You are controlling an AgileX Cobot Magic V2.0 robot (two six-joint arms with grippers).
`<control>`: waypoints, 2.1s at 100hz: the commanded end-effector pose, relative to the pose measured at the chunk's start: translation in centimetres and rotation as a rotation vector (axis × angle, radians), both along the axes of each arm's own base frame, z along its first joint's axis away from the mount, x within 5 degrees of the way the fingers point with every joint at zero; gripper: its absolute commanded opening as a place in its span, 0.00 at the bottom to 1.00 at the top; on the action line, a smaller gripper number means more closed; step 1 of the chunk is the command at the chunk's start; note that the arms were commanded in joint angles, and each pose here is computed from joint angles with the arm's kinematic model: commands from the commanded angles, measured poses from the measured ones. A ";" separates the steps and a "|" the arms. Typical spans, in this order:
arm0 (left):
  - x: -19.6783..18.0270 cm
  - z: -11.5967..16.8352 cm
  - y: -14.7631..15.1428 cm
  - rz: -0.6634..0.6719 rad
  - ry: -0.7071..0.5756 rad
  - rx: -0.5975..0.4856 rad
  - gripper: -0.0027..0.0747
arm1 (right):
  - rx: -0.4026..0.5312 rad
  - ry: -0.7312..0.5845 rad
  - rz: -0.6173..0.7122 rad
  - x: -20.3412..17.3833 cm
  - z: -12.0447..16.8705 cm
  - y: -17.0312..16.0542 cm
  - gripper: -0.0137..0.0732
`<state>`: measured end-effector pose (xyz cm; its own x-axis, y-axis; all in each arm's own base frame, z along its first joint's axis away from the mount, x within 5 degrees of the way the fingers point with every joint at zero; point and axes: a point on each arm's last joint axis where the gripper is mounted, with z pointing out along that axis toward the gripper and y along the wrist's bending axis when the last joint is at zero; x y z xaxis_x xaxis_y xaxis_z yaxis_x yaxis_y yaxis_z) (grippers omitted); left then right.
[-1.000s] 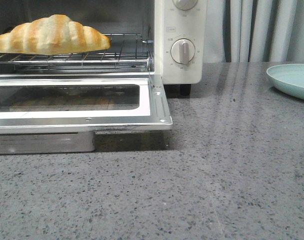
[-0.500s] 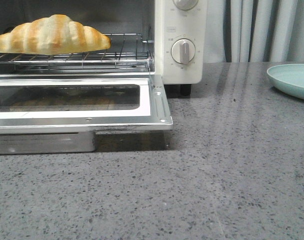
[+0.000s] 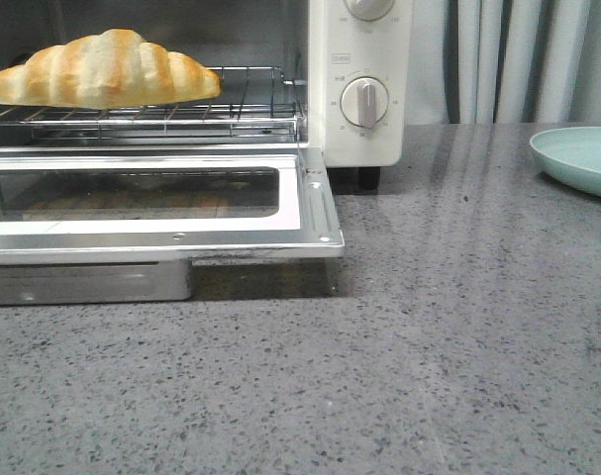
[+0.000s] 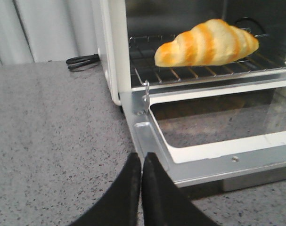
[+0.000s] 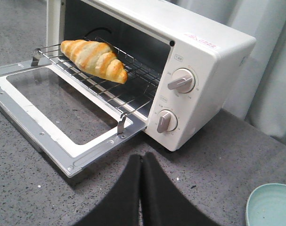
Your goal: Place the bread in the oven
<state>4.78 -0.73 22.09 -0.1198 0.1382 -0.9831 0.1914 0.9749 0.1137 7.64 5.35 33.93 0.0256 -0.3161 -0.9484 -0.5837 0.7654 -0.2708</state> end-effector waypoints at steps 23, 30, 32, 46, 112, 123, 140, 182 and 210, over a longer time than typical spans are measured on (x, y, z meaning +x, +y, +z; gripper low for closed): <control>0.6 -3.2 -0.2 -0.003 -0.032 -0.073 0.01 | 0.031 -0.069 0.012 0.0 1.3 0.1 0.09; 0.6 -3.4 -0.2 0.000 -0.005 -0.068 0.01 | 0.031 -0.069 0.012 0.0 1.3 0.1 0.09; 0.6 -3.4 -0.2 0.000 -0.003 -0.067 0.01 | 0.031 -0.069 0.012 0.0 1.3 0.1 0.09; 0.6 -3.4 -0.2 0.000 -0.003 -0.067 0.01 | 0.031 -0.069 0.012 0.0 1.3 0.1 0.09; 0.6 -3.4 -0.2 0.000 -0.003 -0.067 0.01 | -0.008 -0.033 0.012 0.2 -0.5 0.3 0.09; 0.6 -3.4 -0.2 0.000 -0.003 -0.067 0.01 | -0.067 0.003 0.005 0.5 -2.9 0.4 0.09; 0.6 -3.4 -0.2 0.000 -0.003 -0.067 0.01 | -0.113 0.035 -0.102 1.0 -6.2 -0.6 0.09; 0.6 -3.4 -0.2 0.000 -0.003 -0.067 0.01 | 0.166 -0.027 -0.472 -0.3 -13.8 -4.2 0.09; 0.6 -3.4 -0.2 0.000 -0.003 -0.067 0.01 | 0.126 0.086 -0.727 -2.3 -16.0 -6.2 0.09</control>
<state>5.34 -0.91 18.58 -0.1920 0.1086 -0.9754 0.1958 0.9781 0.0703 5.72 -0.66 18.43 -0.2181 -0.1211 -0.9684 0.0342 0.9907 -0.1316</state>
